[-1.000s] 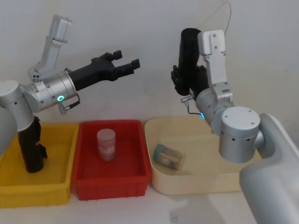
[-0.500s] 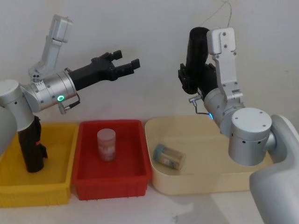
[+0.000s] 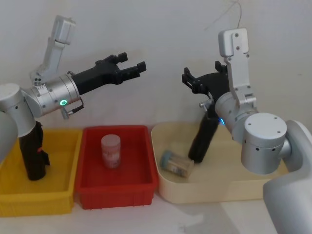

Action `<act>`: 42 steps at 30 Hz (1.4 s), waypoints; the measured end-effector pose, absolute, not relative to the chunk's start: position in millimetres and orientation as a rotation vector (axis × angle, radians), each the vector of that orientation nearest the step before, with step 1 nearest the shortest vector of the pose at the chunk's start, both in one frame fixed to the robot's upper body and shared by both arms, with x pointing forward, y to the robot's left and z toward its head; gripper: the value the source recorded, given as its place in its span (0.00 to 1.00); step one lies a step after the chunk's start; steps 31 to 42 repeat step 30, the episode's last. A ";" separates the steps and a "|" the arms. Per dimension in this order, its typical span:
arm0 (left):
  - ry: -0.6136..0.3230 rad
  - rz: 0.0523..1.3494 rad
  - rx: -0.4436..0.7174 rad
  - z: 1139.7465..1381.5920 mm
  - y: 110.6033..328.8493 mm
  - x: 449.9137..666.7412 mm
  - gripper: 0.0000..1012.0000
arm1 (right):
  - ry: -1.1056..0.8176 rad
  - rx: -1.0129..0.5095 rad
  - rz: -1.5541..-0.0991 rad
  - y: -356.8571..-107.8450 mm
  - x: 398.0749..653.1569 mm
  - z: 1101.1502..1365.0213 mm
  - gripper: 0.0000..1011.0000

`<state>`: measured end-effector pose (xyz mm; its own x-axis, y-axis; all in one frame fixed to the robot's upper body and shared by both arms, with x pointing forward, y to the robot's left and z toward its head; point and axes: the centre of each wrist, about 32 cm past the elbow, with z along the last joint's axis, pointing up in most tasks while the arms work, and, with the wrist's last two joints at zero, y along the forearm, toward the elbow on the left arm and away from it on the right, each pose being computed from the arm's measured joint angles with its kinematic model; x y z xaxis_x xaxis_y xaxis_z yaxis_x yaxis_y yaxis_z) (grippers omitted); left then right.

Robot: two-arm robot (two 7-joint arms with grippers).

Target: Pick up the garbage bag with the one hand and transfer it to the other hand.

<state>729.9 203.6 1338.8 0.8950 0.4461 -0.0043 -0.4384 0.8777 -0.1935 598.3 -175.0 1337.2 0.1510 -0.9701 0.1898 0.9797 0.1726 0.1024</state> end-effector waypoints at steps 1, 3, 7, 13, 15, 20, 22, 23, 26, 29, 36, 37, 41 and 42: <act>-0.041 0.461 -0.192 1338.8 203.6 729.9 0.99 | -0.231 -0.049 -1.400 -175.0 598.3 1337.2 0.92; -0.041 0.461 -0.192 1338.8 203.6 729.9 0.99 | -0.232 -0.049 -1.400 -175.1 598.0 1337.4 0.98; -0.041 0.461 -0.192 1338.8 203.6 729.9 0.99 | -0.233 -0.049 -1.401 -175.5 597.6 1337.5 0.99; -0.041 0.461 -0.192 1338.8 203.6 729.9 0.99 | -0.233 -0.049 -1.401 -175.7 597.2 1337.6 0.99; -0.041 0.461 -0.192 1338.8 203.6 729.9 0.99 | -0.234 -0.049 -1.401 -175.8 597.1 1337.7 0.99; -0.041 0.461 -0.192 1338.8 203.6 729.9 0.99 | -0.234 -0.049 -1.402 -175.9 597.0 1337.8 0.99; -0.041 0.461 -0.192 1338.8 203.6 729.9 0.99 | -0.234 -0.049 -1.402 -175.9 596.9 1337.8 0.99; -0.041 0.461 -0.192 1338.8 203.6 729.9 0.99 | -0.234 -0.049 -1.402 -176.0 596.9 1337.8 0.99; -0.041 0.461 -0.192 1338.8 203.6 729.9 0.99 | -0.234 -0.049 -1.402 -176.0 596.9 1337.8 0.99; -0.041 0.461 -0.192 1338.8 203.6 729.9 0.99 | -0.234 -0.049 -1.402 -176.0 596.8 1337.8 0.99; -0.041 0.461 -0.192 1338.8 203.6 729.9 0.99 | -0.234 -0.049 -1.402 -176.0 596.7 1337.8 0.99; -0.041 0.461 -0.192 1338.8 203.6 729.9 0.99 | -0.234 -0.049 -1.402 -176.0 596.7 1337.8 0.99; -0.041 0.461 -0.192 1338.8 203.6 729.9 0.99 | -0.234 -0.049 -1.402 -176.0 596.7 1337.8 0.99; -0.041 0.461 -0.192 1338.8 203.6 729.9 0.99 | -0.234 -0.049 -1.402 -176.0 596.7 1337.8 0.99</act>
